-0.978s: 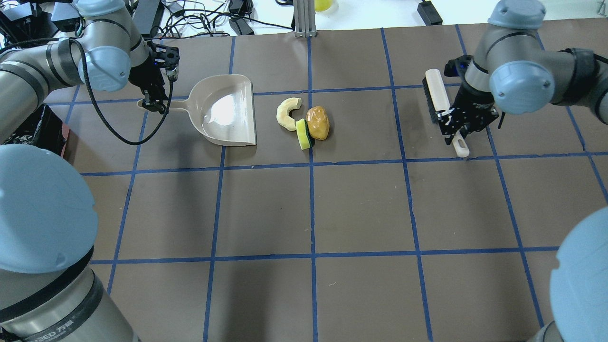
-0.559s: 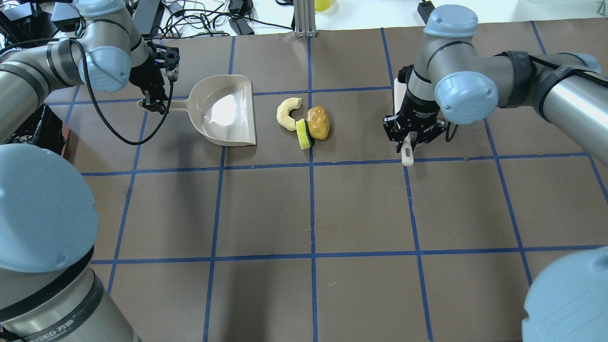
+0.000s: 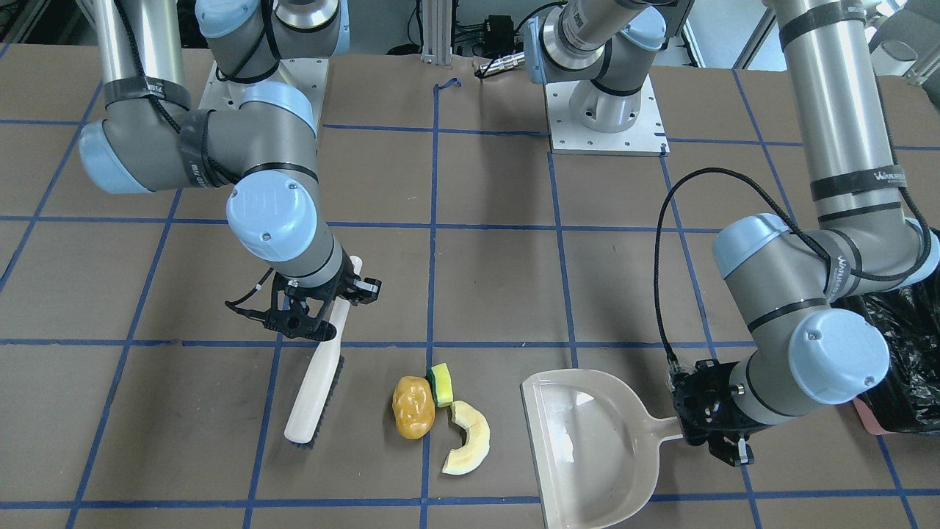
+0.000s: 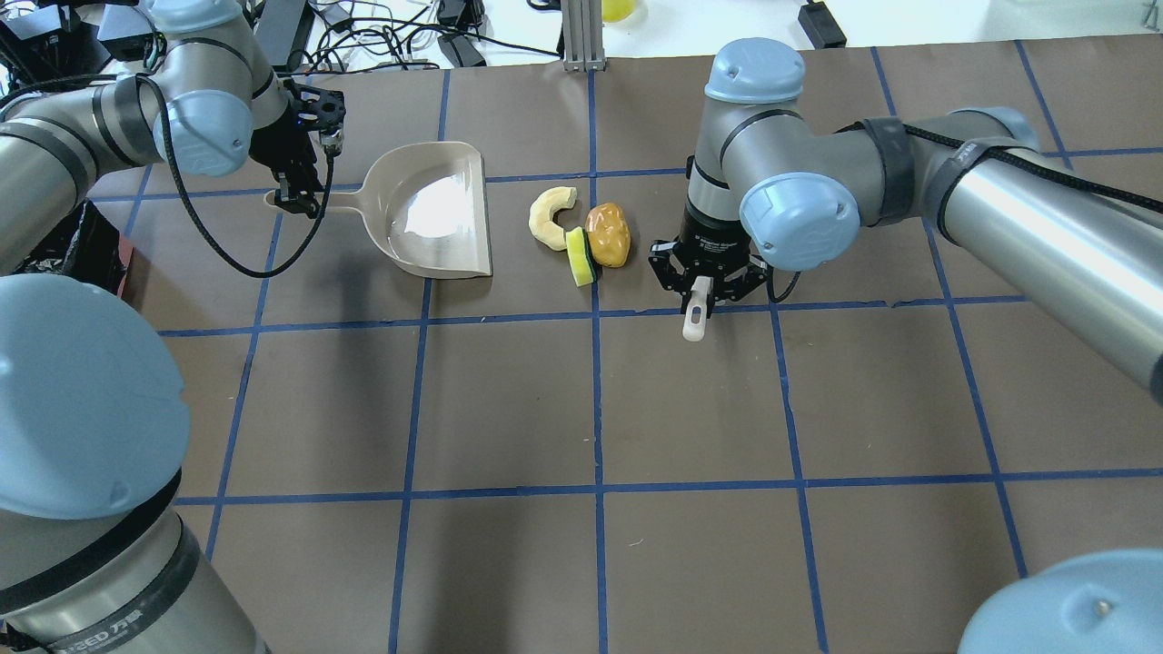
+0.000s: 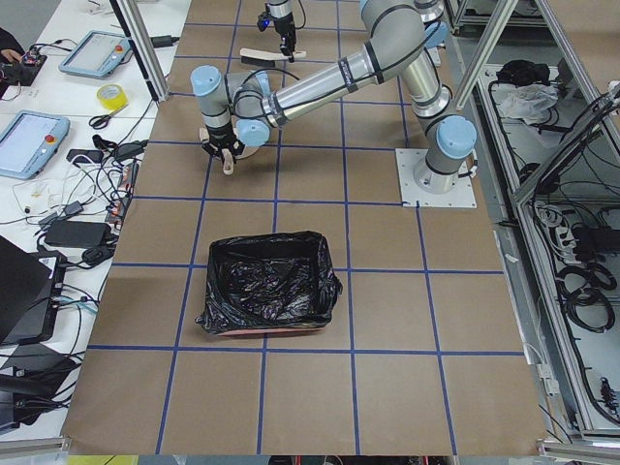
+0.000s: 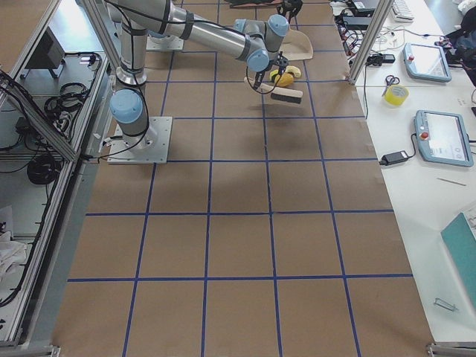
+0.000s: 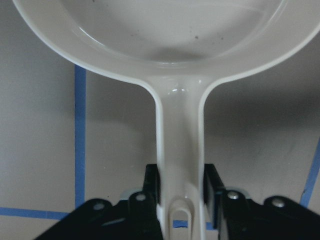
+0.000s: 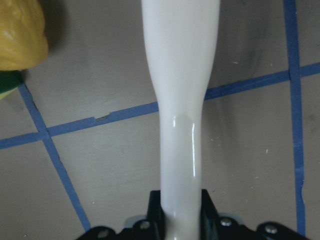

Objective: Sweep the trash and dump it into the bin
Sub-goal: 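Sweep the peel, potato and sponge with the brush into the dustpan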

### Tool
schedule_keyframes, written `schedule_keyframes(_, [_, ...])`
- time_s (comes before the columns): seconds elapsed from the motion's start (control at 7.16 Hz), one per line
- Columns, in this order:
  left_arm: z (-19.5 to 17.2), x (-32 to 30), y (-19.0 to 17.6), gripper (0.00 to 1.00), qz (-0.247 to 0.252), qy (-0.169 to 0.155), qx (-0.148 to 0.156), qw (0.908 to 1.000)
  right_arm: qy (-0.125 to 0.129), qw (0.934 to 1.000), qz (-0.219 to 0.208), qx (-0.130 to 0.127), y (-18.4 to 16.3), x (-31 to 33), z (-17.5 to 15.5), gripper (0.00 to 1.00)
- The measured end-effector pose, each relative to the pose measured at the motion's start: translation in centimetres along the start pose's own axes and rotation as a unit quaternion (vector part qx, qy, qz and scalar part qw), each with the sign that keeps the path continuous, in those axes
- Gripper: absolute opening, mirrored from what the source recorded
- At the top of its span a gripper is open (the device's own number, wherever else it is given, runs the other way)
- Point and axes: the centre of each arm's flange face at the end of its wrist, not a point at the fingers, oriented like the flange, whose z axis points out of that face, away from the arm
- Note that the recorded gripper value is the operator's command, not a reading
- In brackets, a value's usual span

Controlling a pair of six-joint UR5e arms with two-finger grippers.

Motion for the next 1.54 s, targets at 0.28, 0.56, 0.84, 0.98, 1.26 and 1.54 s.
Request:
schedule_keyframes(0.28, [-0.4, 0.2, -0.9, 0.0, 0.006, -0.004, -0.002, 1.0, 0.002, 0.9999, -0.014, 0.008, 0.5, -3.4, 1.3, 0.0])
schedule_keyframes(0.56, [-0.5, 0.2, -1.0, 0.0, 0.007, -0.005, -0.003, 1.0, 0.0, 0.9998, -0.01, 0.018, 0.2, -6.2, 1.6, 0.0])
schedule_keyframes(0.84, [-0.4, 0.2, -1.1, 0.0, 0.008, -0.004, -0.003, 1.0, 0.0, 0.9998, 0.006, 0.021, 0.5, -9.6, 2.3, 0.0])
schedule_keyframes(0.98, [-0.3, 0.2, -1.1, 0.0, 0.008, -0.003, -0.003, 1.0, -0.004, 0.9996, 0.015, 0.022, 0.4, -11.4, 2.5, 0.0])
schedule_keyframes(1.26, [0.0, 0.2, -1.2, 0.0, 0.008, -0.001, -0.003, 1.0, -0.018, 0.999, 0.028, 0.028, -0.3, -15.3, 2.6, 0.0])
schedule_keyframes(1.54, [-0.1, 0.2, -1.2, 0.0, 0.008, -0.002, -0.003, 1.0, -0.036, 0.9982, 0.036, 0.031, -1.4, -18.1, 2.5, 0.0])
